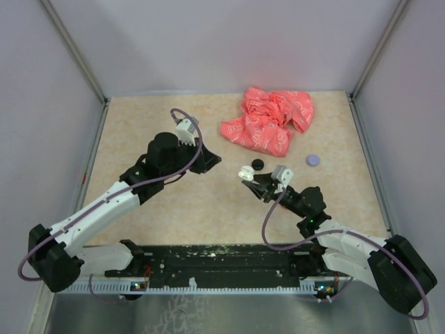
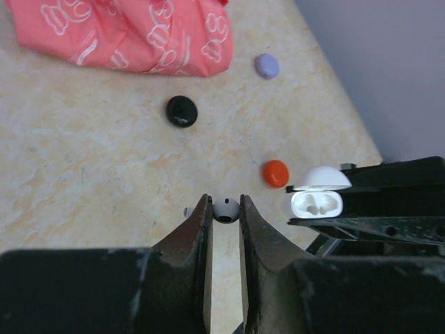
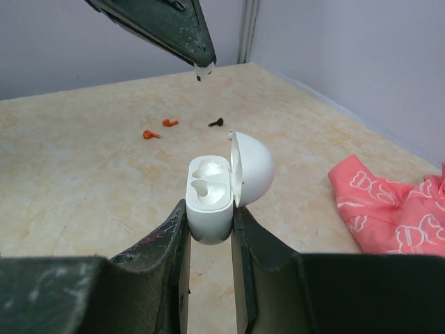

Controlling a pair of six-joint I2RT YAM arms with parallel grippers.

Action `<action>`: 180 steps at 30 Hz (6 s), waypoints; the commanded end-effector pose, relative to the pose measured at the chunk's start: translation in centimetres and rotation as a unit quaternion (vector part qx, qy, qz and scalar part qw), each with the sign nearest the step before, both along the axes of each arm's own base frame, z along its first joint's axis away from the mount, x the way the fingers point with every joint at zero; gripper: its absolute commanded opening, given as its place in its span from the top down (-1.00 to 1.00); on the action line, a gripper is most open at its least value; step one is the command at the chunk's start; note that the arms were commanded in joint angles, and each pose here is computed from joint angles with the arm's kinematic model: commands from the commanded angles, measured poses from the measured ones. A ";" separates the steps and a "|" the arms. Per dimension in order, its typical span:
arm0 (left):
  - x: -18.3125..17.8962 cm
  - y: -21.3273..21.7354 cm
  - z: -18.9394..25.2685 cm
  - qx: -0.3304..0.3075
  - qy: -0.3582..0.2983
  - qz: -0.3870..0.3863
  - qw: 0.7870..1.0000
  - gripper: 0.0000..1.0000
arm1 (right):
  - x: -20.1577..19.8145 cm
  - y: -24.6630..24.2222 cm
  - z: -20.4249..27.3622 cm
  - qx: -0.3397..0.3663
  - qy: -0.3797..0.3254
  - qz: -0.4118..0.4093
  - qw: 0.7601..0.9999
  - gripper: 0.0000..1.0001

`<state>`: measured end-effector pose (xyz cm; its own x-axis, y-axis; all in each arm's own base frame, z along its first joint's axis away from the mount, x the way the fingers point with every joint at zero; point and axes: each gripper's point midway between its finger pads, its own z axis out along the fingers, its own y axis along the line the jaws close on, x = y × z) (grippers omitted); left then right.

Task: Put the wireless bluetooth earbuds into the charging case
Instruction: Place the earbud in the charging case, then adjust the earbud at the center of the board.

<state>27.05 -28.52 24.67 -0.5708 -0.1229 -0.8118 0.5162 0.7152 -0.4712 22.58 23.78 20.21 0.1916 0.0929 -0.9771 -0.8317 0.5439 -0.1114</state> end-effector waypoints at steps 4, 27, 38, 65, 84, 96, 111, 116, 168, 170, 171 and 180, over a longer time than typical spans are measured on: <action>-2.7 -1.8 6.5 -0.164 -0.022 -0.047 0.985 0.67 | 0.1 0.6 6.8 0.066 -0.111 0.011 0.992 1.00; -6.1 -3.5 9.1 -0.354 0.062 -0.100 0.928 0.77 | 0.4 1.5 9.1 0.107 -0.174 -0.003 0.979 1.00; -6.1 -4.8 8.2 -0.358 0.077 -0.110 0.924 0.76 | 0.2 1.8 9.0 0.110 -0.177 -0.001 0.978 1.00; -5.3 -5.4 5.9 -0.336 0.089 -0.085 0.934 0.71 | -0.5 1.7 9.5 0.117 -0.187 0.007 0.975 1.00; -3.7 -4.4 3.7 -0.246 0.053 -0.039 0.967 0.13 | -1.4 1.6 9.1 0.118 -0.178 0.024 0.977 1.00; -3.0 -3.1 4.5 -0.197 0.003 -0.021 0.980 -0.18 | -1.6 1.3 8.6 0.123 -0.164 0.021 0.978 1.00; 2.1 4.4 0.4 0.020 -0.052 0.142 0.988 -0.50 | 0.0 -0.6 3.1 0.054 -0.093 -0.047 0.993 1.00; 5.5 7.9 -3.4 0.082 -0.024 0.202 0.976 -0.51 | -0.1 -0.9 2.1 0.041 -0.090 -0.053 0.994 1.00; 16.9 17.2 -22.4 0.232 0.199 0.259 0.916 0.45 | 0.5 -0.6 -1.3 0.002 -0.066 -0.054 0.996 1.00; 15.6 16.8 -22.2 0.226 0.206 0.244 0.920 0.49 | 0.5 -0.6 -1.2 0.001 -0.066 -0.054 0.996 1.00; 14.8 16.6 -22.2 0.223 0.212 0.234 0.922 0.50 | 0.4 -0.6 -1.1 0.002 -0.068 -0.054 0.996 1.00; 7.7 12.8 -21.3 0.218 0.228 0.151 0.937 0.53 | 0.2 -0.8 -0.6 0.009 -0.074 -0.055 0.996 1.00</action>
